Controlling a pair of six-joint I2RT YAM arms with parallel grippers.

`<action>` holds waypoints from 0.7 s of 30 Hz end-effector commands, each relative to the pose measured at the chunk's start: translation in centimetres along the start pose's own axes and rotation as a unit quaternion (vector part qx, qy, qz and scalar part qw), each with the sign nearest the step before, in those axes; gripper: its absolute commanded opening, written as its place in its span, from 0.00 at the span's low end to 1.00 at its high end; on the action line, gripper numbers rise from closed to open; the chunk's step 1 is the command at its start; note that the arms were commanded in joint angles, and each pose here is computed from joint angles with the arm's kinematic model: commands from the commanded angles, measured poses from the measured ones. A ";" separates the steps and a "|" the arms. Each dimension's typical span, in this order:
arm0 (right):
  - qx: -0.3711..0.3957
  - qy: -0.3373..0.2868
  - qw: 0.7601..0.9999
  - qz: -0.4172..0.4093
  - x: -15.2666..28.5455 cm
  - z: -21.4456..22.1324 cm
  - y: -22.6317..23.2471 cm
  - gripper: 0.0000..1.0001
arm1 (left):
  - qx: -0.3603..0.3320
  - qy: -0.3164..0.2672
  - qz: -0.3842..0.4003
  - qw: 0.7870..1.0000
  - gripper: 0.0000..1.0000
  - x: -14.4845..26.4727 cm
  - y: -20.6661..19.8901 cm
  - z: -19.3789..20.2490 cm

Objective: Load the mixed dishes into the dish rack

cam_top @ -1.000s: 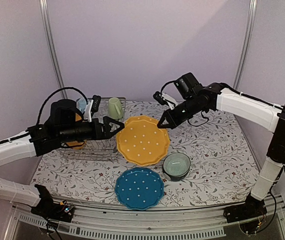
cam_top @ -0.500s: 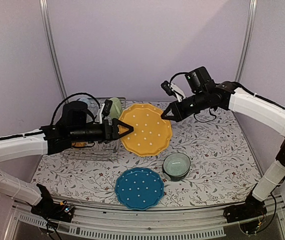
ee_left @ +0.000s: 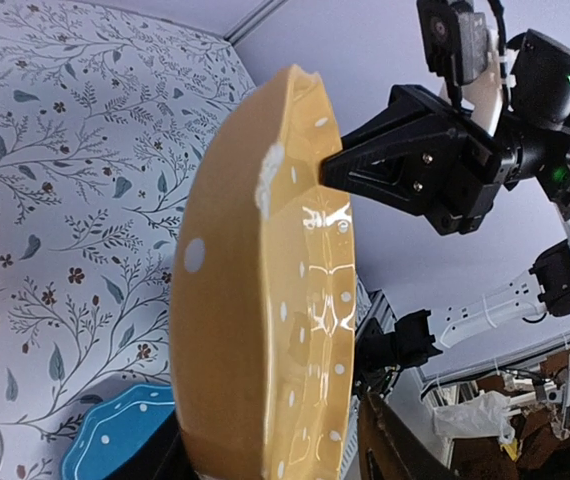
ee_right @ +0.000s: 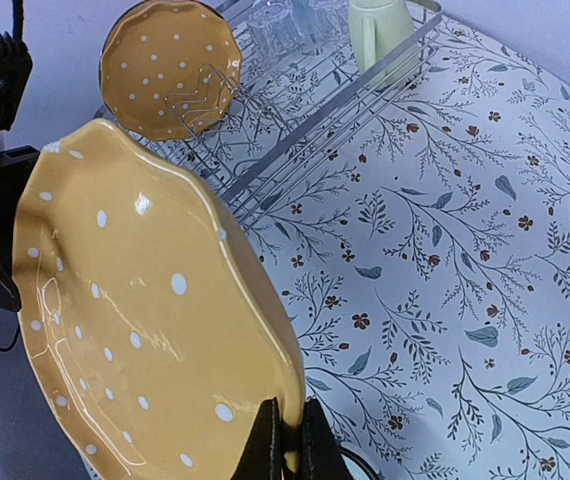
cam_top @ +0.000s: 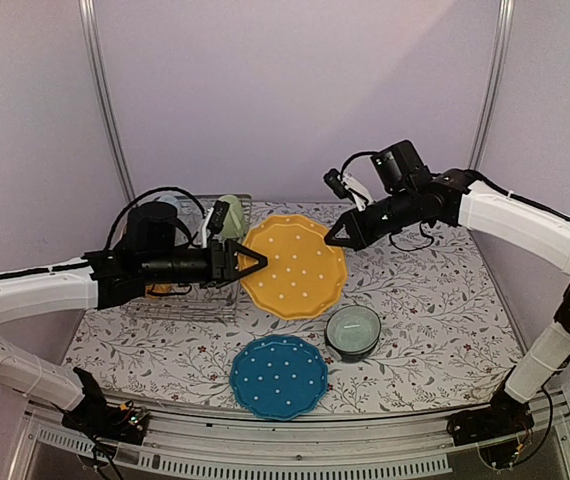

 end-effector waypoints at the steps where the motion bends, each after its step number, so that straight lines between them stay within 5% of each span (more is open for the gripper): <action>1: 0.022 -0.090 0.995 -0.025 3.2 -4.0 1.9 0.00 | -0.008 0.009 0.018 1.000 0.46 -0.4 -1.1 0.1; 9: 0.023 -0.076 0.996 -0.029 2.3 -3.2 1.6 0.00 | -0.013 -0.001 0.019 1.000 0.02 -0.3 -1.4 -0.5; 12: 0.026 -0.062 0.997 -0.046 1.6 -2.3 1.8 0.02 | -0.016 -0.022 0.009 1.000 0.00 0.2 -1.3 -1.1; 21: 0.029 -0.049 0.998 -0.036 1.4 -0.9 1.4 0.67 | -0.041 -0.111 -0.066 0.991 0.00 4.5 -0.5 -4.1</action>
Point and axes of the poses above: each gripper's point midway between its finger pads, its own x axis back along the fingers, its own y axis along the line the jaws close on, z = x × y, the point moved 3 cm from there along x, back along the fingers, and after that the axes turned 3 degrees about x, right-handed, at the moved point
